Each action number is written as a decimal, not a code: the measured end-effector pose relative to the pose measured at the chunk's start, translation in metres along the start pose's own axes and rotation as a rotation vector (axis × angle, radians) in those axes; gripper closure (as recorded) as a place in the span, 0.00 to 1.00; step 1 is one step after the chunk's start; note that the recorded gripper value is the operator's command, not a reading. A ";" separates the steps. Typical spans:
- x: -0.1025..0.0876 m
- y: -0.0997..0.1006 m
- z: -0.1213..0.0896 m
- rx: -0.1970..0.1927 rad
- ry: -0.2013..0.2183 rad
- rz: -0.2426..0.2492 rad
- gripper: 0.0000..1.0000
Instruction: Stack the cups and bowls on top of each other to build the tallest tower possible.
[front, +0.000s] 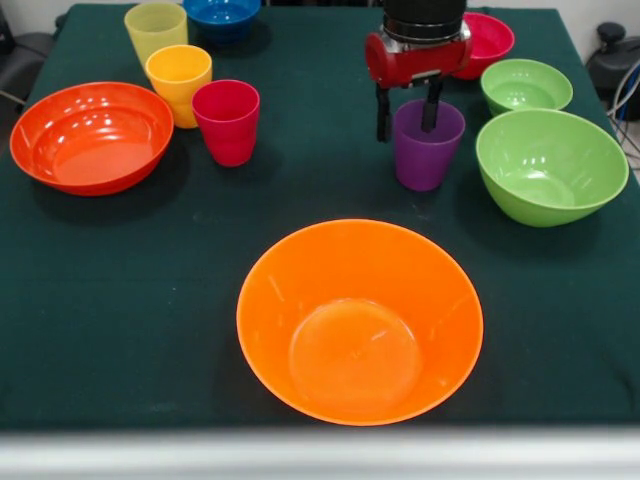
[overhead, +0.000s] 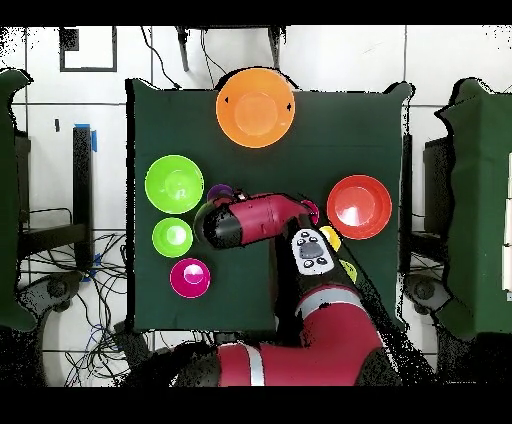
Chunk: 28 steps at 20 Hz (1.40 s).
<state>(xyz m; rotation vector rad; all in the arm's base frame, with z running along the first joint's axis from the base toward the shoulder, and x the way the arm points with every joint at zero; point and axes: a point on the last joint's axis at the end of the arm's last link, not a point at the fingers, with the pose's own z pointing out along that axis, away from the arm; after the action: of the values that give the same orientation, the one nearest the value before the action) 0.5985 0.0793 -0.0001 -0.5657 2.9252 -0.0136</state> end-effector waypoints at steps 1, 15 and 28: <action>0.001 0.000 0.001 0.003 0.001 -0.007 0.00; -0.016 0.019 0.010 0.038 -0.061 -0.092 1.00; -0.022 0.053 -0.018 0.085 -0.049 -0.167 1.00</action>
<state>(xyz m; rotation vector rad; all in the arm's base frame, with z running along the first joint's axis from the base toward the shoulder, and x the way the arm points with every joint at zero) 0.5963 0.1362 0.0187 -0.7827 2.8057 -0.1411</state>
